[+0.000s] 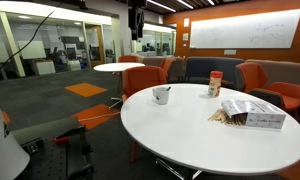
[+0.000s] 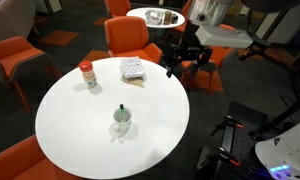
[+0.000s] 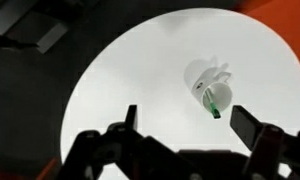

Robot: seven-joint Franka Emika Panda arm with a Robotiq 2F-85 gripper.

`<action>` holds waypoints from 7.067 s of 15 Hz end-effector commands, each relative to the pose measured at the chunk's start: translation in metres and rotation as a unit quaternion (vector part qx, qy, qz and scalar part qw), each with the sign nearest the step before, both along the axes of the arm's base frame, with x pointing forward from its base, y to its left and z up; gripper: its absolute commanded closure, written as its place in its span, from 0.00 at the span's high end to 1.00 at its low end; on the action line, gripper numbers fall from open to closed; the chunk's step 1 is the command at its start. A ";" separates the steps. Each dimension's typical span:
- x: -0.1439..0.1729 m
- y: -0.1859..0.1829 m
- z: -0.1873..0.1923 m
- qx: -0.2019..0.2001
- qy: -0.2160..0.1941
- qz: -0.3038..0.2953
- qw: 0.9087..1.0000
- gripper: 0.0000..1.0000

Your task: Remove the pen from the mug and put it on the table

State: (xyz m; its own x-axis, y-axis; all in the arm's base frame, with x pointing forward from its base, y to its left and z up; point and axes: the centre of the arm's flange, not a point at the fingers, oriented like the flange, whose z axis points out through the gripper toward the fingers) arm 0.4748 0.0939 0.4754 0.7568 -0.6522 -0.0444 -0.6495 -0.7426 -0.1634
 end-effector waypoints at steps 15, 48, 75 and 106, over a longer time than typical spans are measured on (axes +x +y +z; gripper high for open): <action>0.094 0.094 -0.196 -0.074 -0.026 -0.043 0.996 1.00; 0.214 0.123 -0.287 -0.107 -0.035 -0.069 0.991 0.47; 0.144 -0.067 -0.236 -0.061 0.138 0.002 0.989 0.03; 0.078 -0.073 -0.157 -0.021 0.108 0.173 0.979 1.00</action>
